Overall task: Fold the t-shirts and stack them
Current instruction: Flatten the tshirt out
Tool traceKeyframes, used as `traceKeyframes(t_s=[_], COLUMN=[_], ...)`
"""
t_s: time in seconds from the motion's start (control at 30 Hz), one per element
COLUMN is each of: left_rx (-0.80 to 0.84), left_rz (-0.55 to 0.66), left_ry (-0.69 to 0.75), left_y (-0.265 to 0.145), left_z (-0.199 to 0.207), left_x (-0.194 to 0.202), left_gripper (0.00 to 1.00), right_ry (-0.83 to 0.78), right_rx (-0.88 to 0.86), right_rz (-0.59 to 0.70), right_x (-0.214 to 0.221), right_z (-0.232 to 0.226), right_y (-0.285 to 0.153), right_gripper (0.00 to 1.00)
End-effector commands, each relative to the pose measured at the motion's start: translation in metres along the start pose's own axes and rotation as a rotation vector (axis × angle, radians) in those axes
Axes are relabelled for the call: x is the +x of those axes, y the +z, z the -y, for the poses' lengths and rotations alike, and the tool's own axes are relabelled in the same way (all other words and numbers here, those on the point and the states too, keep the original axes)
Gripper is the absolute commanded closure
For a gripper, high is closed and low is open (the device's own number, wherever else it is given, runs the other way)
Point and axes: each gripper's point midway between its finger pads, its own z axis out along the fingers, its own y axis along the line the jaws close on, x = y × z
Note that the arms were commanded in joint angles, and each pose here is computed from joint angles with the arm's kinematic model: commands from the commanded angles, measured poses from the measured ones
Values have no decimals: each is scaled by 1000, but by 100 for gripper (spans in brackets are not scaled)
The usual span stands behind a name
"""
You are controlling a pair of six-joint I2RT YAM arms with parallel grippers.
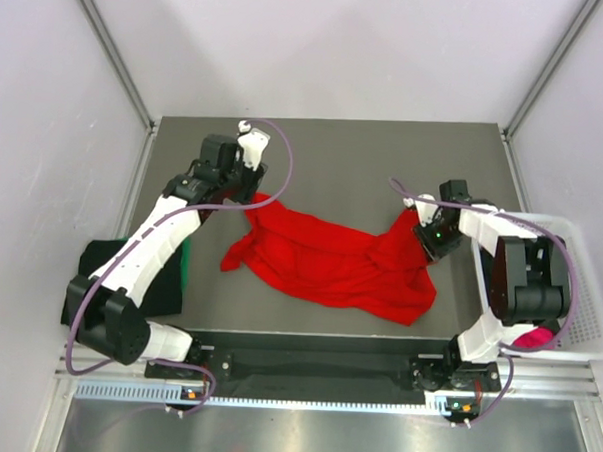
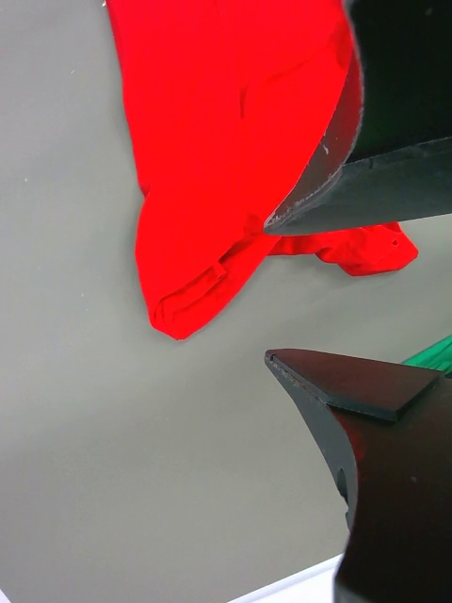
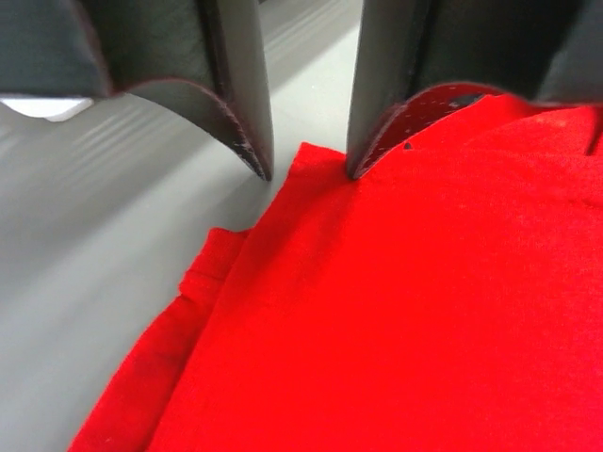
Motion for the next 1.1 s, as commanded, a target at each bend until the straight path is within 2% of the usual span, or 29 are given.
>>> traceKeyframes(t_s=[0.0, 0.03, 0.07, 0.17, 0.27, 0.37, 0.47, 0.63, 0.83, 1.0, 1.03, 1.07], left_rx=[0, -4, -5, -6, -9, -5, 9, 155, 201, 200, 208, 215], left_rz=[88, 90, 92, 95, 91, 78, 45, -49, -317, -421, -460, -487], left_ry=[-25, -29, -28, -31, -31, -21, -1, 57, 146, 126, 124, 131], left_y=[-10, -12, -12, -12, -12, -10, -6, 8, 34, 64, 66, 74], left_z=[-4, -5, -6, -7, -8, -8, -5, 23, 47, 52, 53, 54], left_x=[-19, -19, -19, -18, -17, -14, -6, 19, 74, 84, 89, 90], left_gripper=[44, 44, 44, 43, 43, 43, 42, 41, 41, 50, 57, 59], right_ry=[28, 36, 42, 60, 67, 103, 84, 54, 71, 88, 86, 82], right_rx=[-40, -70, -102, -204, -285, -218, -104, 35, 30, 12, 17, 26], right_rz=[-38, -60, -55, -48, -42, 5, 118, 285, 343, 349, 354, 350], right_x=[10, 15, 14, 13, 11, 7, -11, -29, -37, -41, -43, -44], right_z=[1, -4, -8, -22, -37, -20, -5, 2, -4, -5, -3, -1], right_y=[9, 13, 14, 15, 10, -8, -46, -111, -133, -130, -131, -133], right_gripper=[64, 68, 78, 84, 100, 100, 100, 100, 100, 100, 100, 100])
